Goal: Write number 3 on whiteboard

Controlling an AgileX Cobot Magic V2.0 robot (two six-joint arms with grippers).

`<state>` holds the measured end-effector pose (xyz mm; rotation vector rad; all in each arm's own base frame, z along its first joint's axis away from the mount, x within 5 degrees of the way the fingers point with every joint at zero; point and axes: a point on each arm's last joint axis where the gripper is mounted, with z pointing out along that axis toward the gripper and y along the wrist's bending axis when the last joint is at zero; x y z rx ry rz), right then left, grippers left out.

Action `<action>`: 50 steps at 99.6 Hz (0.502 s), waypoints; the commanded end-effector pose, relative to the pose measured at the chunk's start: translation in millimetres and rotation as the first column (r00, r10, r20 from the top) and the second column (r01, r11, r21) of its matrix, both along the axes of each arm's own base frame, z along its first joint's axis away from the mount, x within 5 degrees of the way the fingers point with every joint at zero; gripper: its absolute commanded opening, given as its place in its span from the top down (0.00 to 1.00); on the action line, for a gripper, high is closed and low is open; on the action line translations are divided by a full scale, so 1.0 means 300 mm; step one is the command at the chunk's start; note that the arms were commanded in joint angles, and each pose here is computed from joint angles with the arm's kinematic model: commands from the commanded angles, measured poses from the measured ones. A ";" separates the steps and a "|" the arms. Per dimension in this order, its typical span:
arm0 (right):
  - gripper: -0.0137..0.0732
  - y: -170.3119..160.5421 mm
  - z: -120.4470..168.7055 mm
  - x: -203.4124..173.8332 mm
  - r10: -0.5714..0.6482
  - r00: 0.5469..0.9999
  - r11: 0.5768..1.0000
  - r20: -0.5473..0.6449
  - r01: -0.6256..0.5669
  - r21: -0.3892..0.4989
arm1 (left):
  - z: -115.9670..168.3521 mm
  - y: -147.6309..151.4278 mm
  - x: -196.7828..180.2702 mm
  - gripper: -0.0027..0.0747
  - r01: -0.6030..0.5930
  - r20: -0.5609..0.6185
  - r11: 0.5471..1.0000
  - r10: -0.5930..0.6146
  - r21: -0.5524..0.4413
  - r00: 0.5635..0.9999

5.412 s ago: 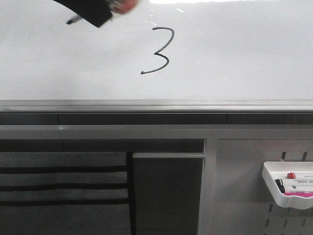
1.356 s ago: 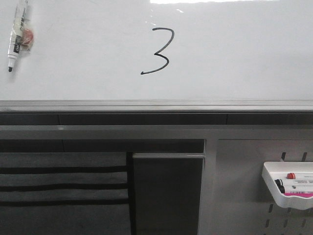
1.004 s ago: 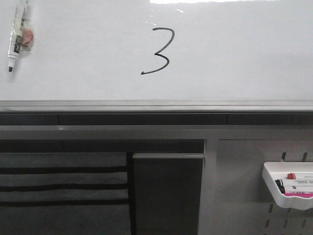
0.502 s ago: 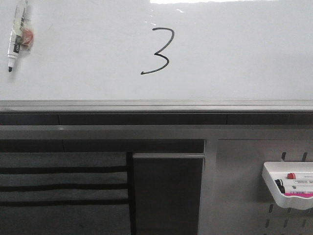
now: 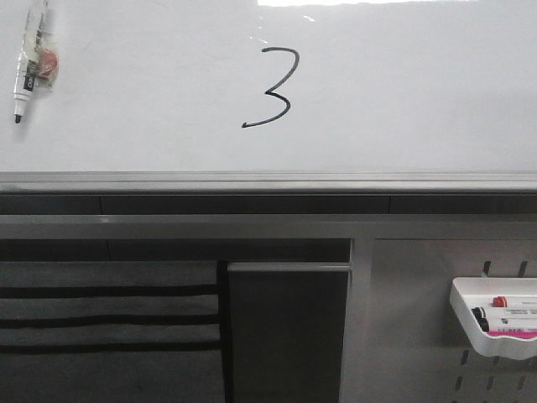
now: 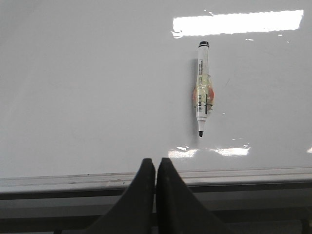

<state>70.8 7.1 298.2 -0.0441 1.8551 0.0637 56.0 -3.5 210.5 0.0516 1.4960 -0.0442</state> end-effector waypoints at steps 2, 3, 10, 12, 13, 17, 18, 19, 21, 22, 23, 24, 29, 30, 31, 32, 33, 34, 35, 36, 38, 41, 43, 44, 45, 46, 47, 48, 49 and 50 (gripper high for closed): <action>0.92 -0.006 0.047 0.004 -0.020 0.996 1.000 0.091 0.021 -0.004 | 0.019 0.002 -0.009 0.99 -0.004 0.093 1.000 0.005 -0.015 0.996; 0.92 -0.006 0.047 0.004 -0.020 0.996 1.000 0.091 0.021 -0.004 | 0.019 0.002 -0.009 0.99 -0.004 0.093 1.000 0.005 -0.015 0.996; 0.92 -0.006 0.047 0.004 -0.020 0.996 1.000 0.091 0.021 -0.004 | 0.019 0.002 -0.009 0.99 -0.004 0.093 1.000 0.005 -0.015 0.996; 0.92 -0.006 0.047 0.004 -0.020 0.996 1.000 0.091 0.021 -0.004 | 0.019 0.002 -0.009 0.99 -0.004 0.093 1.000 0.005 -0.015 0.996; 0.92 -0.006 0.047 0.004 -0.020 0.996 1.000 0.091 0.021 -0.004 | 0.019 0.002 -0.009 0.99 -0.004 0.093 1.000 0.005 -0.015 0.996; 0.92 -0.005 0.046 -0.005 -0.020 0.994 1.000 0.110 0.021 -0.004 | 0.019 0.002 -0.009 0.99 -0.004 0.093 1.000 0.005 -0.015 0.996; 0.92 -0.005 0.043 -0.011 -0.021 0.993 1.000 0.119 0.021 -0.005 | 0.019 0.002 -0.009 0.99 -0.004 0.093 1.000 0.005 -0.015 0.996; 0.92 -0.005 0.042 -0.013 -0.021 0.992 1.000 0.122 0.022 -0.005 | 0.019 0.002 -0.009 0.99 -0.004 0.093 1.000 0.005 -0.015 0.996; 0.92 -0.005 0.036 -0.020 -0.023 0.990 1.000 0.136 0.024 -0.005 | 0.019 0.002 -0.009 0.99 -0.004 0.093 1.000 0.005 -0.015 0.996; 0.92 -0.006 0.031 -0.021 -0.026 0.989 1.000 0.143 0.027 -0.004 | 0.019 0.002 -0.009 0.99 -0.004 0.093 1.000 0.005 -0.015 0.996; 0.92 -0.006 0.030 -0.027 -0.027 0.988 1.000 0.154 0.028 -0.004 | 0.019 0.002 -0.009 0.99 -0.004 0.093 1.000 0.005 -0.015 0.996; 0.92 -0.006 0.028 -0.030 -0.029 0.986 1.000 0.165 0.030 -0.004 | 0.019 0.002 -0.009 0.99 -0.004 0.093 1.000 0.005 -0.015 0.996; 0.92 -0.009 0.002 -0.045 -0.041 0.976 0.999 0.213 0.042 -0.002 | 0.019 0.002 -0.009 0.99 -0.004 0.093 1.000 0.005 -0.015 0.996; 0.92 -0.009 -0.011 -0.049 -0.043 0.975 0.999 0.218 0.044 -0.002 | 0.019 0.002 -0.009 0.99 -0.004 0.093 1.000 0.005 -0.015 0.996; 0.92 -0.010 -0.013 -0.050 -0.047 0.971 0.999 0.235 0.049 -0.001 | 0.019 0.002 -0.009 0.99 -0.004 0.093 1.000 0.005 -0.015 0.996; 0.92 -0.011 -0.027 -0.053 -0.050 0.969 0.999 0.241 0.051 0.002 | 0.019 0.002 -0.009 0.99 -0.004 0.093 1.000 0.005 -0.015 0.996; 0.92 -0.011 -0.033 -0.054 -0.052 0.967 0.999 0.247 0.053 0.004 | 0.019 0.002 -0.009 0.99 -0.004 0.093 1.000 0.005 -0.015 0.996; 0.92 -0.013 -0.045 -0.055 -0.058 0.964 0.998 0.261 0.057 0.008 | 0.019 0.002 -0.009 0.99 -0.004 0.093 1.000 0.005 -0.015 0.996; 0.92 -0.013 -0.051 -0.055 -0.060 0.962 0.998 0.267 0.058 0.015 | 0.019 0.002 -0.009 0.99 -0.004 0.093 1.000 0.005 -0.015 0.996; 0.92 -0.014 -0.055 -0.056 -0.066 0.956 0.998 0.284 0.063 0.021 | 0.019 0.002 -0.009 0.99 -0.004 0.093 1.000 0.005 -0.015 0.996; 0.92 -0.017 -0.075 -0.056 -0.077 0.950 0.997 0.304 0.070 0.035 | 0.019 0.002 -0.009 0.99 -0.004 0.093 1.000 0.005 -0.015 0.996; 0.92 -0.020 -0.115 -0.055 -0.092 0.942 0.995 0.322 0.080 0.051 | 0.019 0.002 -0.009 0.99 -0.004 0.093 1.000 0.005 -0.015 0.996; 0.92 -0.023 -0.126 -0.054 -0.105 0.934 0.994 0.342 0.087 0.066 | 0.019 0.002 -0.009 0.99 -0.004 0.093 1.000 0.005 -0.015 0.996; 0.92 -0.024 -0.144 -0.052 -0.110 0.934 0.993 0.339 0.090 0.075 | 0.019 0.002 -0.009 0.99 -0.004 0.093 1.000 0.005 -0.015 0.996; 0.92 -0.027 -0.148 -0.052 -0.118 0.927 0.992 0.355 0.095 0.081 | 0.019 0.002 -0.009 0.99 -0.004 0.093 1.000 0.005 -0.015 0.996; 0.92 -0.028 -0.167 -0.049 -0.124 0.928 0.991 0.351 0.098 0.091 | 0.019 0.002 -0.009 0.99 -0.004 0.093 1.000 0.005 -0.015 0.996; 0.92 -0.029 -0.174 -0.049 -0.129 0.926 0.990 0.355 0.101 0.096 | 0.019 0.002 -0.009 0.99 -0.004 0.093 1.000 0.005 -0.015 0.996; 0.92 -0.032 -0.189 -0.046 -0.138 0.923 0.989 0.360 0.109 0.100 | 0.019 0.002 -0.009 0.99 -0.004 0.093 1.000 0.005 -0.015 0.996; 0.92 -0.033 -0.195 -0.046 -0.143 0.920 0.988 0.366 0.111 0.107 | 0.019 0.002 -0.009 0.99 -0.004 0.093 1.000 0.005 -0.015 0.996; 0.92 -0.036 -0.198 -0.046 -0.152 0.911 0.987 0.383 0.118 0.111 | 0.019 0.002 -0.009 0.99 -0.004 0.093 1.000 0.005 -0.015 0.996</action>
